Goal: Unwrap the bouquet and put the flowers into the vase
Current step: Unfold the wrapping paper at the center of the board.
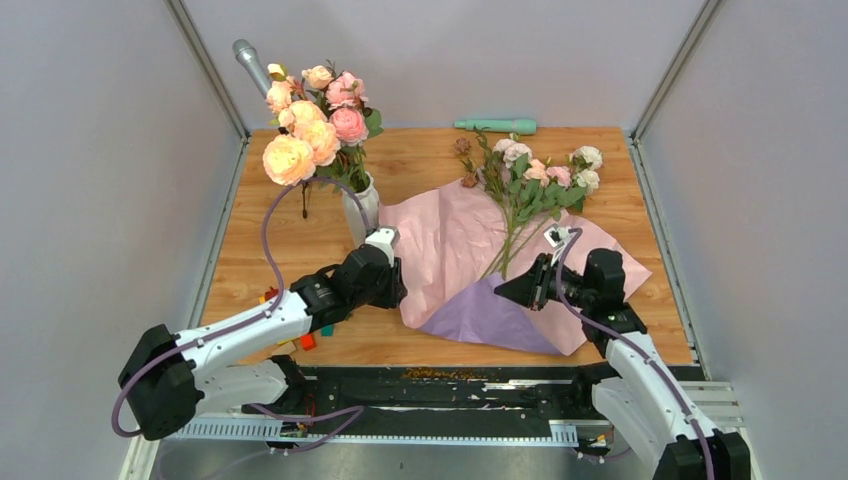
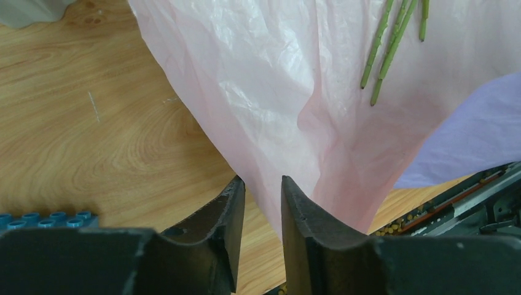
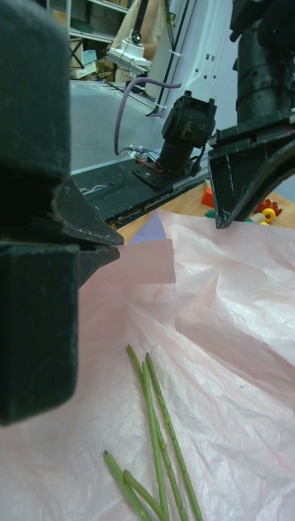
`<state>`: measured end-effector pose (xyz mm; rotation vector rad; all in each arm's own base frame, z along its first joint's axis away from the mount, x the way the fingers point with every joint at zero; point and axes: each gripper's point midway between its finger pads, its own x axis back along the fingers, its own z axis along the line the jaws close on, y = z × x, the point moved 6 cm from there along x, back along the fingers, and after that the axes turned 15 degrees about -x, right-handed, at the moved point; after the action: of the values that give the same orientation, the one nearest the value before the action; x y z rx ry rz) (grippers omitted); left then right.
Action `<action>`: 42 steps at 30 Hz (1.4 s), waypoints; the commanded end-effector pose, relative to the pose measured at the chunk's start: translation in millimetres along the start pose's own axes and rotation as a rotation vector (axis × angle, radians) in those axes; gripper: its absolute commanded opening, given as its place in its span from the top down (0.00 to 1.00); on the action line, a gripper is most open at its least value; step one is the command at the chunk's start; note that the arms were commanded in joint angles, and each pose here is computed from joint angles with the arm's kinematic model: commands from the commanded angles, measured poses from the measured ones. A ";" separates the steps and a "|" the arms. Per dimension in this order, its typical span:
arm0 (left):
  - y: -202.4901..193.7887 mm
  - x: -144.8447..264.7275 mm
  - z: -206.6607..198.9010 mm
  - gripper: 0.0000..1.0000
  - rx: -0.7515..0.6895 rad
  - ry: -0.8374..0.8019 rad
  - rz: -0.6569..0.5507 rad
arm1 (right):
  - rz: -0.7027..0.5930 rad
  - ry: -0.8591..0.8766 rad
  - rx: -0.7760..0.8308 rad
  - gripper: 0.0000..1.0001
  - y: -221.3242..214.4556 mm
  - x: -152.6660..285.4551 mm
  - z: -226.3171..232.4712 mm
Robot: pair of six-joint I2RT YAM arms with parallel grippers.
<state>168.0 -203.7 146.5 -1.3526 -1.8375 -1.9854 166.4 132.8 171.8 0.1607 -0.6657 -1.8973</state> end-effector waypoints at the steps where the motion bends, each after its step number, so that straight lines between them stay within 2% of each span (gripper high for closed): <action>1: 8.9 -6.6 -2.4 0.68 -0.012 -0.014 -0.040 | 0.025 0.015 0.026 1.00 -4.5 1.5 17.9; 4: 10.9 -9.8 -2.1 0.80 -0.027 -0.005 -0.039 | 0.048 0.015 0.029 1.00 -14.9 1.0 23.4; 11: 15.1 -18.2 4.5 0.98 -0.062 0.061 -0.041 | 0.167 0.009 -0.028 1.00 -46.4 -7.8 35.1; 14: 16.9 -20.4 7.2 1.00 -0.077 0.089 -0.037 | 0.239 0.026 -0.055 1.00 -66.7 -11.6 40.9; 21: 17.4 -24.1 11.4 1.00 -0.094 0.125 -0.027 | 0.437 -0.066 -0.095 1.00 -123.4 -10.7 32.9; 29: 17.3 -23.9 17.1 1.00 -0.121 0.168 -0.019 | 0.618 -0.103 -0.076 0.97 -157.2 1.2 46.2; 31: 17.5 -23.8 17.9 1.00 -0.124 0.173 -0.017 | 0.645 -0.102 -0.061 0.91 -159.1 2.8 53.7; 34: 17.1 -23.8 18.8 1.00 -0.129 0.177 -0.014 | 0.657 -0.103 -0.034 0.76 -153.0 5.5 67.1; 36: 16.5 -23.8 18.8 1.00 -0.131 0.176 -0.012 | 0.626 -0.103 -0.003 0.56 -142.0 6.2 78.4; 38: 15.6 -23.9 18.6 1.00 -0.135 0.171 -0.010 | 0.598 -0.092 0.038 0.40 -129.6 6.7 92.3; 40: 14.4 -24.5 18.8 1.00 -0.139 0.170 -0.006 | 0.565 -0.087 0.075 0.32 -117.0 6.0 105.5; 42: 13.5 -24.8 18.8 1.00 -0.143 0.168 -0.002 | 0.517 -0.101 0.107 0.29 -104.9 2.7 114.0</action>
<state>191.1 -198.2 124.9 -1.2163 -1.6215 -2.1601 20.3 198.1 180.1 -0.1164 -0.6963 -1.3135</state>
